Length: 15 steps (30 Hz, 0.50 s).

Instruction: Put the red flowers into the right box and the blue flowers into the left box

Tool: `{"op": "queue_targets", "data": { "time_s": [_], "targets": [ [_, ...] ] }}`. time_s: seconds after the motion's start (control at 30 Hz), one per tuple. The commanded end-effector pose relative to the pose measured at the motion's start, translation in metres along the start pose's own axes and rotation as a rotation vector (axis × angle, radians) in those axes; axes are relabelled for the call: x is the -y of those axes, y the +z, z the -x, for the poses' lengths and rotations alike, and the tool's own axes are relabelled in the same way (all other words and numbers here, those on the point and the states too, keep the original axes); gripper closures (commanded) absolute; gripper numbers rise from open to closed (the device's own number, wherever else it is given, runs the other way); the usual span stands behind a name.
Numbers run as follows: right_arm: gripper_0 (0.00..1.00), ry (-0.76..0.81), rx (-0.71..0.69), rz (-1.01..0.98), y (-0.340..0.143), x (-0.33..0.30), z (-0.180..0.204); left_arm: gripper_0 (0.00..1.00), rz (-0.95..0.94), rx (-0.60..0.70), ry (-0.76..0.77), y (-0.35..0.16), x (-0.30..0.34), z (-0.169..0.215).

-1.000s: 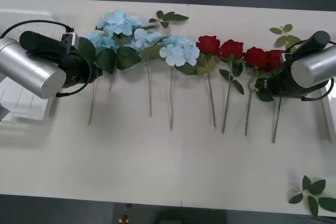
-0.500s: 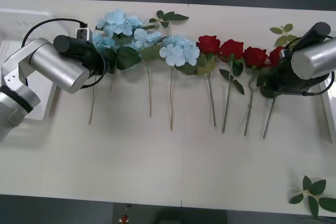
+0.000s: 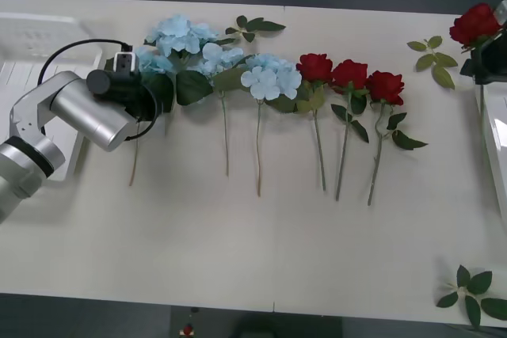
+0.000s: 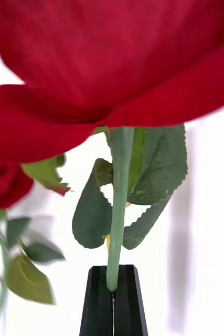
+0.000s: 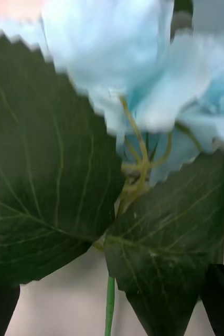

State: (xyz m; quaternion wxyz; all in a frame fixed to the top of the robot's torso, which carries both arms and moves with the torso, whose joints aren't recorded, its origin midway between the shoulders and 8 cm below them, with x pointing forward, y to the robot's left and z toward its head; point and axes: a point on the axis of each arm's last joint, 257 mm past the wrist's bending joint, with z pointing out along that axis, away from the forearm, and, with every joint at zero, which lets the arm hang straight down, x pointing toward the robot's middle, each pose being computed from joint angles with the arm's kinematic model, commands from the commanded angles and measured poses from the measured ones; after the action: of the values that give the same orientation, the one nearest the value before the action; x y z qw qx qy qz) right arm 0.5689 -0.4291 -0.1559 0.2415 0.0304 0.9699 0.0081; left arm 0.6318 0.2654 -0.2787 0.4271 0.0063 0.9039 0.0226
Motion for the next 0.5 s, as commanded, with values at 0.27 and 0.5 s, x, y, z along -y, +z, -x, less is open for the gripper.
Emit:
{"op": "queue_targets", "data": {
  "time_s": [0.27,0.5],
  "targets": [
    [1.00,-0.284,0.055,-0.266,-0.061,0.164,0.016,0.00,0.020,0.021,0.141,0.006,0.000,0.002],
    [1.00,-0.315,-0.057,-0.506,-0.066,0.258,-0.025,0.92,0.013,0.035,0.144,0.006,0.002,0.006]
  ]
}}
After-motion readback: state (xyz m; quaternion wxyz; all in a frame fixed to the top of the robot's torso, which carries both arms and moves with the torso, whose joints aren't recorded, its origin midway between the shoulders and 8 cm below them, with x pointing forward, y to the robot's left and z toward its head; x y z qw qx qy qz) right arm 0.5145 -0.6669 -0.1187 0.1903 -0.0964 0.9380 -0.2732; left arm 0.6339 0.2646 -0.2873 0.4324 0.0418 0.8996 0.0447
